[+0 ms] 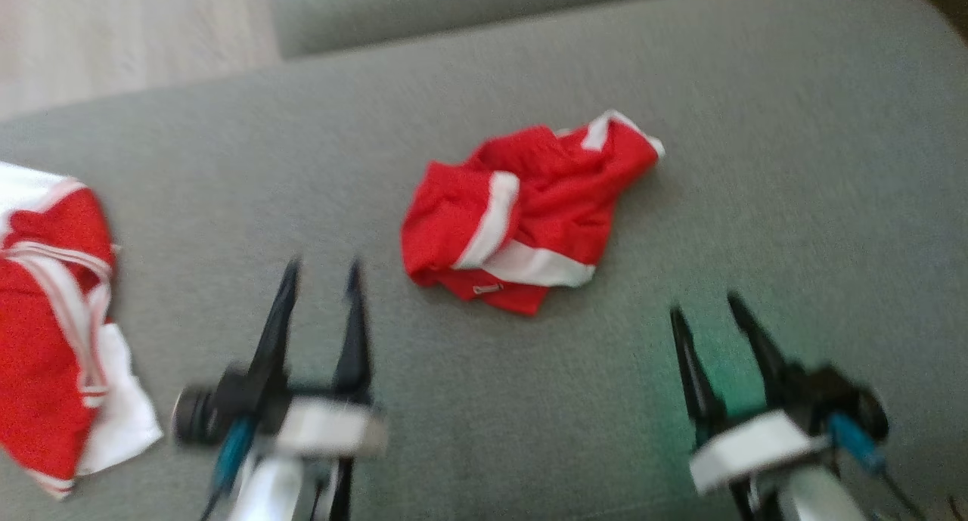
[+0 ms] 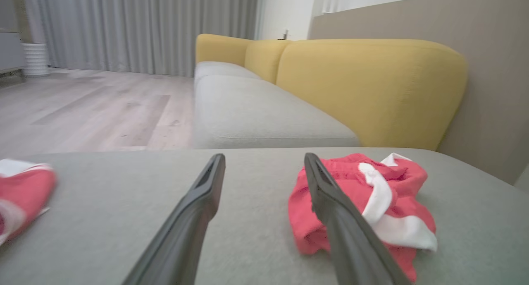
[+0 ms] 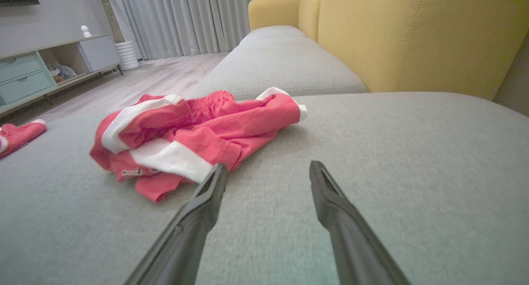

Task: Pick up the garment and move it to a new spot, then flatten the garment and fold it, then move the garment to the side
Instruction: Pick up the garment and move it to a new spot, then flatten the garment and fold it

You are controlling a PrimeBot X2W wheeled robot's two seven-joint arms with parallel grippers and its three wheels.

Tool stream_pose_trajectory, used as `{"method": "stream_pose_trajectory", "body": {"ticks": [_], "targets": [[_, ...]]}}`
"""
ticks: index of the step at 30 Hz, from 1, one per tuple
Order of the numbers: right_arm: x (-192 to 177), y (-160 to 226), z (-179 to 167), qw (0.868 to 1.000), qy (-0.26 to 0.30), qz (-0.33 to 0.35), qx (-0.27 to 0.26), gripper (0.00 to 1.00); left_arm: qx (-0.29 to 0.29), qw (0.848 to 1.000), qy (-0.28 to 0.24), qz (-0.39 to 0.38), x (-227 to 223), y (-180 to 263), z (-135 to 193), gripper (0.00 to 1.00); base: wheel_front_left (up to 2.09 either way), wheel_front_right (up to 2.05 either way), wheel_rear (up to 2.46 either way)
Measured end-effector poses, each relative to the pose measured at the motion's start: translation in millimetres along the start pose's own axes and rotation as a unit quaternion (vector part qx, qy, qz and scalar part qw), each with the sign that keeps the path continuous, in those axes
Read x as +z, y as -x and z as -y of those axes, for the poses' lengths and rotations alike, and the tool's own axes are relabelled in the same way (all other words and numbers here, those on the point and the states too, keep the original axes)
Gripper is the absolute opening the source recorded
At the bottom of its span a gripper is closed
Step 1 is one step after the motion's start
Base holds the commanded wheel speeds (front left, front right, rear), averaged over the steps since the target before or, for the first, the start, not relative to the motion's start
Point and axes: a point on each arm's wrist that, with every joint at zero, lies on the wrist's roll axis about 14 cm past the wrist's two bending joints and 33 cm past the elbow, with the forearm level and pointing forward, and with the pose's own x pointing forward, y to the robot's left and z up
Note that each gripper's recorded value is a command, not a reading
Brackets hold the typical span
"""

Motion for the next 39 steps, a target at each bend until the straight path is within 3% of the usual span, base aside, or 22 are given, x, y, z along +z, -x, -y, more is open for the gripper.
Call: {"method": "stream_pose_trajectory", "body": {"ticks": [4, 9, 15, 39], "targets": [[-15.0, 28.5, -8.6, 1.0, -0.01, -0.018, 0.004, 1.0, 0.061, 0.998, -0.019, 0.014, 9.4, 57.2, -27.7, 1.0, 0.0, 0.0, 0.0], [-3.4, 41.6, -27.3, 0.999, -0.012, 0.007, 0.032, 1.0, 0.12, 0.99, -0.074, 0.023, 17.7, 119.1, -51.7, 1.0, 0.0, 0.0, 0.0], [1.0, 60.2, -37.5, 0.999, -0.018, 0.023, 0.045, 1.0, 0.173, 0.981, -0.084, 0.008, 7.6, 170.5, -73.1, 1.0, 0.0, 0.0, 0.0], [-10.2, 78.5, -29.8, 0.999, -0.039, 0.015, 0.024, 1.0, 0.168, 0.981, -0.093, 0.009, 7.2, 179.6, -71.3, 1.0, 0.0, 0.0, 0.0]]}}
